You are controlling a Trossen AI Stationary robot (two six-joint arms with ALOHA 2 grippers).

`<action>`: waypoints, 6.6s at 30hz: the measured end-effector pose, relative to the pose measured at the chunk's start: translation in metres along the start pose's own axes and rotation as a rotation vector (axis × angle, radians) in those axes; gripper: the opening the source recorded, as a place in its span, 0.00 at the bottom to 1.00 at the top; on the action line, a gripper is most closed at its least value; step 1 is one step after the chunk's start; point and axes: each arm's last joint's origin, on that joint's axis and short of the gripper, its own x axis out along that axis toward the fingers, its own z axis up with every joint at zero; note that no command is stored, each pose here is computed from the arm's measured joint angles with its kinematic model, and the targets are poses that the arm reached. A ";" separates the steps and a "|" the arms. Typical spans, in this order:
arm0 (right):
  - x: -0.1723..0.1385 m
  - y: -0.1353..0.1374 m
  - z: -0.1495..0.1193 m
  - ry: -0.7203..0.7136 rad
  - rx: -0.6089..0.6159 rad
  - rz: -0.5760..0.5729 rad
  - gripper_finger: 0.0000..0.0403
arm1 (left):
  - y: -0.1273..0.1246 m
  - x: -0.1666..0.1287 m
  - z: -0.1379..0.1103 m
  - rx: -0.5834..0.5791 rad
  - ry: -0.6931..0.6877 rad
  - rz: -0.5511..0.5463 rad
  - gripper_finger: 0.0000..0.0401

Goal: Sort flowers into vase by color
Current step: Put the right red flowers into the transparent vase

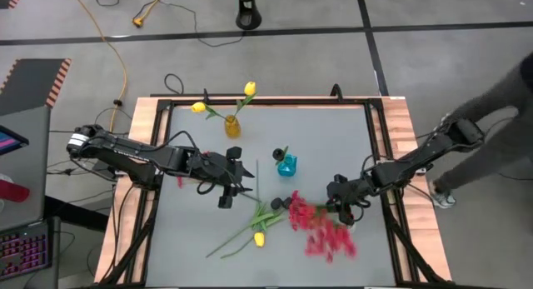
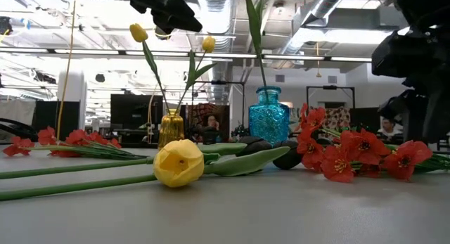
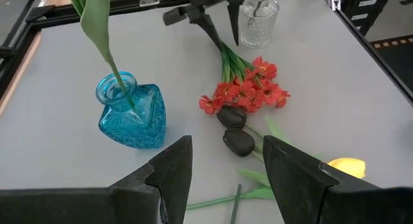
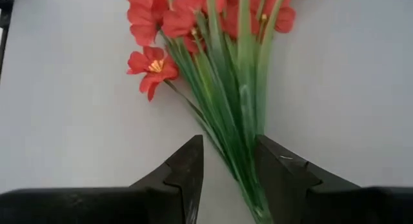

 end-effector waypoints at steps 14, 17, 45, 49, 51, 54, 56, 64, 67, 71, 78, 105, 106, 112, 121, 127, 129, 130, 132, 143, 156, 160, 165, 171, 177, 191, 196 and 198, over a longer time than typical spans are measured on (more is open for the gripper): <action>0.011 -0.004 0.002 0.020 0.020 -0.015 0.41 | 0.000 0.000 0.000 -0.008 -0.001 0.000 0.44; 0.010 -0.006 0.003 0.015 0.027 -0.022 0.41 | 0.000 0.000 0.000 -0.008 -0.001 0.000 0.44; 0.011 -0.008 0.003 0.021 0.032 -0.022 0.41 | 0.000 0.000 0.000 -0.008 -0.001 0.000 0.44; 0.011 -0.007 0.003 0.024 0.040 -0.021 0.41 | 0.000 0.000 0.000 -0.008 -0.001 0.000 0.44; 0.010 -0.006 0.005 0.024 0.038 -0.019 0.41 | 0.000 0.000 0.000 -0.008 -0.001 0.000 0.44; 0.008 -0.003 0.010 0.018 0.004 -0.009 0.41 | 0.000 0.000 0.000 -0.017 -0.001 0.000 0.44; 0.007 0.000 0.013 0.013 -0.019 -0.006 0.41 | 0.000 0.000 0.000 -0.020 -0.001 0.000 0.44; 0.003 0.001 0.015 0.069 -0.018 -0.032 0.41 | 0.000 0.000 0.000 -0.019 -0.001 0.000 0.44; 0.002 0.003 0.019 0.056 -0.023 -0.025 0.41 | 0.000 0.000 0.000 -0.019 -0.001 0.000 0.44; 0.000 0.006 0.024 0.038 -0.029 -0.018 0.41 | 0.000 0.000 0.000 -0.020 0.000 0.000 0.44; -0.002 0.006 0.030 0.015 -0.043 -0.017 0.41 | 0.000 0.000 0.000 -0.020 0.000 0.000 0.44; -0.003 -0.012 0.052 -0.104 -0.080 0.002 0.41 | 0.000 0.000 0.000 -0.023 0.000 0.000 0.44; -0.003 -0.010 0.051 -0.101 -0.081 0.009 0.41 | 0.000 0.000 0.000 -0.023 0.000 0.000 0.44; -0.002 0.000 0.047 -0.084 -0.116 0.042 0.41 | 0.000 0.000 0.000 -0.026 0.000 0.000 0.44; 0.010 -0.002 0.043 -0.031 -0.105 0.023 0.41 | 0.000 0.000 0.000 -0.027 0.000 0.000 0.44; 0.027 -0.006 0.039 0.037 -0.096 0.022 0.41 | 0.000 0.000 0.000 -0.027 0.000 0.000 0.44; 0.032 -0.005 0.038 0.048 -0.096 0.049 0.41 | 0.000 0.000 0.000 -0.027 0.001 0.000 0.44; 0.034 -0.005 0.038 0.056 -0.095 0.058 0.41 | 0.000 0.000 0.000 -0.029 0.000 0.000 0.44; 0.038 -0.007 0.035 0.082 -0.092 0.052 0.41 | 0.000 0.000 0.000 -0.031 0.000 0.000 0.44; 0.043 -0.008 0.033 0.105 -0.089 0.045 0.39 | 0.000 0.000 0.000 -0.033 0.001 0.000 0.44; 0.041 -0.008 0.033 0.104 -0.103 0.042 0.05 | 0.000 0.000 0.000 -0.034 -0.003 0.000 0.44; 0.034 -0.008 0.036 0.078 -0.099 0.049 0.07 | 0.000 0.000 0.000 -0.034 -0.003 0.000 0.44; 0.017 -0.009 0.044 0.010 -0.085 0.058 0.10 | 0.001 -0.006 0.002 -0.036 -0.017 0.003 0.44; -0.011 -0.014 0.049 -0.062 -0.057 0.051 0.06 | 0.002 -0.017 0.006 -0.039 -0.054 0.006 0.44; -0.042 -0.017 0.056 -0.202 -0.044 0.072 0.08 | 0.002 -0.023 0.008 -0.040 -0.071 0.007 0.44; -0.113 -0.019 0.051 -0.582 -0.029 -0.024 0.08 | 0.002 -0.023 0.008 -0.040 -0.070 0.006 0.44; -0.134 -0.019 0.048 -0.741 0.025 -0.070 0.06 | 0.002 -0.023 0.008 -0.050 -0.070 0.006 0.44; -0.142 -0.019 0.047 -0.809 0.057 -0.082 0.07 | 0.002 -0.023 0.008 -0.055 -0.070 0.006 0.44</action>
